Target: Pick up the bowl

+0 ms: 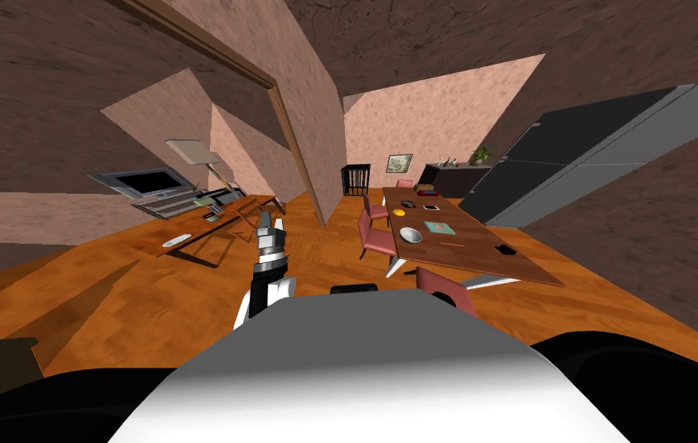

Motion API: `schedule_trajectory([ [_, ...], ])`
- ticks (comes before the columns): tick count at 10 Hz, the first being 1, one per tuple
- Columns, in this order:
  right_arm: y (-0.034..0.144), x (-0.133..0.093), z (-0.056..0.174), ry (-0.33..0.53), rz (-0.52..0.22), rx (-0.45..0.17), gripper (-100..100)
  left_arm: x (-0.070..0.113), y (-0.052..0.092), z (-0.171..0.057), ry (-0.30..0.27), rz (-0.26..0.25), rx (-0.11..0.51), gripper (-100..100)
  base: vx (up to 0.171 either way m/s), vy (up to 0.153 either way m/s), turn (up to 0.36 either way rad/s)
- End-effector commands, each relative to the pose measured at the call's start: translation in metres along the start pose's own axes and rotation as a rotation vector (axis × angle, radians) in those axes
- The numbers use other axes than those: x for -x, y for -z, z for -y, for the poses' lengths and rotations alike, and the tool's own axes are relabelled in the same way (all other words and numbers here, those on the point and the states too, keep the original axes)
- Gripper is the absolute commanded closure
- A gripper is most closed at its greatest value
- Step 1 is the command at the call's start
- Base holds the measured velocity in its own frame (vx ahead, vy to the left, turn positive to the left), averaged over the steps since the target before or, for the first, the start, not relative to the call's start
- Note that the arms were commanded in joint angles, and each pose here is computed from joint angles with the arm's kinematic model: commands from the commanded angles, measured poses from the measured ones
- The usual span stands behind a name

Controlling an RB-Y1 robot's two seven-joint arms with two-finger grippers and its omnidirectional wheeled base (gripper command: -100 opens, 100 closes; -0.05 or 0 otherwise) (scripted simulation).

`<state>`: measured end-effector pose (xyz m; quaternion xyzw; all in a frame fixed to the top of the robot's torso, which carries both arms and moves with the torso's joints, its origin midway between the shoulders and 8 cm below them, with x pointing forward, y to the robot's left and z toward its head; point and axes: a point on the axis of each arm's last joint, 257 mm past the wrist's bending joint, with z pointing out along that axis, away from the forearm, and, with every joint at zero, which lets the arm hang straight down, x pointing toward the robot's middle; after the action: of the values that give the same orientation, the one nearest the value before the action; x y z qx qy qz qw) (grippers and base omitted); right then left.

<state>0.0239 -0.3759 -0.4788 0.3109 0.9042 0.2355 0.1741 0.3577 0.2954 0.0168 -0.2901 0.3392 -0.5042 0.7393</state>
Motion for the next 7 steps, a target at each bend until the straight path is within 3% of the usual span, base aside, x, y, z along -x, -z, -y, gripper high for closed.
schedule_trajectory([
  [1,0.002,0.001,0.019,0.025,-0.014,-0.044,-100,0.000,0.000,0.000,0.000,0.000,0.000,0,0.016,0.058,0.145],
  [2,0.013,0.005,0.044,0.076,-0.039,-0.106,-100,0.000,0.000,0.000,0.000,0.000,0.000,0,0.030,0.081,0.320],
  [3,0.015,0.005,0.049,0.075,-0.039,-0.118,-100,0.000,0.000,0.000,0.000,0.000,0.000,0,0.035,0.068,0.135],
  [6,0.042,0.024,0.098,0.183,-0.077,-0.245,-100,0.000,0.000,0.000,0.000,0.000,0.000,0,0.051,0.074,0.235],
  [7,0.046,0.024,0.106,0.180,-0.076,-0.264,-100,0.000,0.000,0.000,0.000,0.000,0.000,0,0.054,0.046,0.159],
])
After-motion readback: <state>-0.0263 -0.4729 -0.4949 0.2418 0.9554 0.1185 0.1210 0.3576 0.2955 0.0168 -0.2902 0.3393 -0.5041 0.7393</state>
